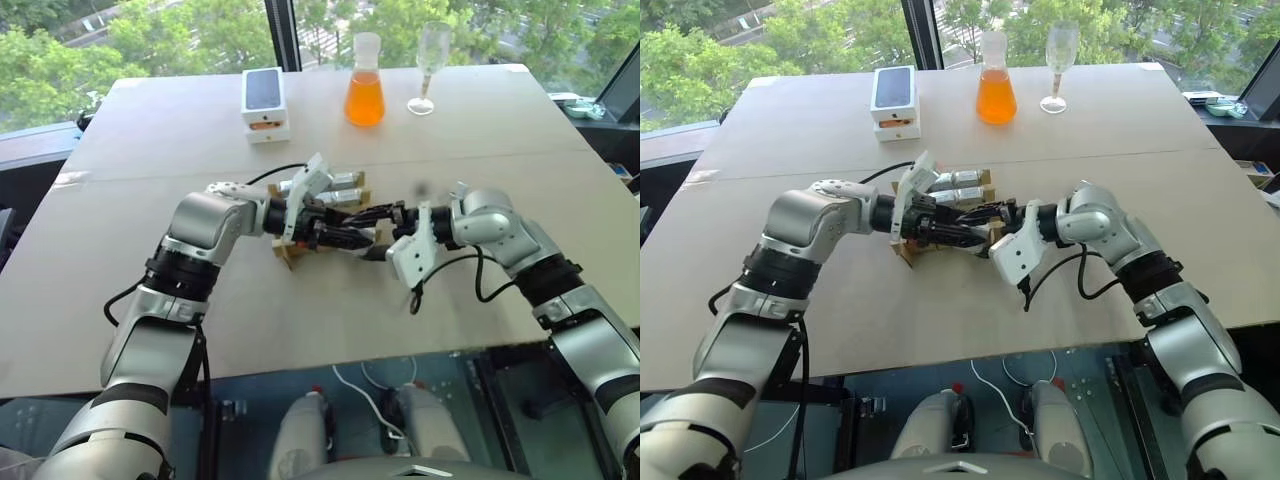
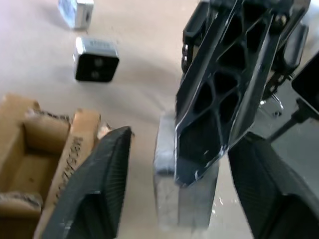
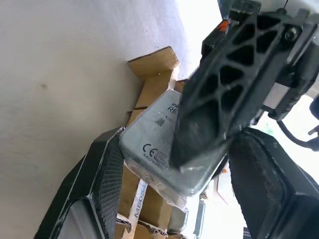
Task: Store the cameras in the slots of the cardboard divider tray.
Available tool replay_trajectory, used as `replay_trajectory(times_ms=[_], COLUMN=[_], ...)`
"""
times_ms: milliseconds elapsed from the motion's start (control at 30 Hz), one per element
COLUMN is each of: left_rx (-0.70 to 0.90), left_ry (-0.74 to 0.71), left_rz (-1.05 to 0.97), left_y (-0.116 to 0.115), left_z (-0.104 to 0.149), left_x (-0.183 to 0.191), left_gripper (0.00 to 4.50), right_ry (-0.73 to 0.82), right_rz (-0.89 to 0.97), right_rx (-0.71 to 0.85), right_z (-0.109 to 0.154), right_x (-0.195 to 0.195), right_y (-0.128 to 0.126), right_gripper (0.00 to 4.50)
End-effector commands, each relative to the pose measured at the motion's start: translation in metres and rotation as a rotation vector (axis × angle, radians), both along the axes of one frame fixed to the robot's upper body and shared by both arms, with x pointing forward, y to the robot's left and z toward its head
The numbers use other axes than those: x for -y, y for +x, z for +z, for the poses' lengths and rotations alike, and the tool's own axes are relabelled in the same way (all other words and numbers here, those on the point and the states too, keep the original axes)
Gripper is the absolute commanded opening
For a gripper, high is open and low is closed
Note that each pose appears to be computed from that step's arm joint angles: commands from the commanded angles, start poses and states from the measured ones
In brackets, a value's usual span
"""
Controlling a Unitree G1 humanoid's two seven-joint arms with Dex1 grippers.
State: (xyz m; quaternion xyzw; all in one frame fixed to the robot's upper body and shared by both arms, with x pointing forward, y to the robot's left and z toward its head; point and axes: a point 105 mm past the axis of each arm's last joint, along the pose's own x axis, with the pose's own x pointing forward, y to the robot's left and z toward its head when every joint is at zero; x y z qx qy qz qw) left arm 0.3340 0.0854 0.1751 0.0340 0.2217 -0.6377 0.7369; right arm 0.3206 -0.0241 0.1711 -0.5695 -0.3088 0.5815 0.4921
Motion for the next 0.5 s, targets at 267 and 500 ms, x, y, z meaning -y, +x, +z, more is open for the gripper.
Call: replay_trajectory(times_ms=[267, 500], left_rx=[0.024, 0.028], left_ry=[0.075, 0.08], left_rz=[-0.077, -0.104], left_y=[0.0001, -0.0012], left_z=[0.0143, 0.0176], left_x=[0.0001, 0.0024], left_gripper=[3.01, 3.01], right_ry=[-0.036, -0.052], right_rz=[0.087, 0.101], right_rx=[0.103, 0.101], right_z=[0.013, 0.0084], right_x=[-0.0076, -0.007], right_y=[-0.0062, -0.0087], right_gripper=[2.53, 2.53])
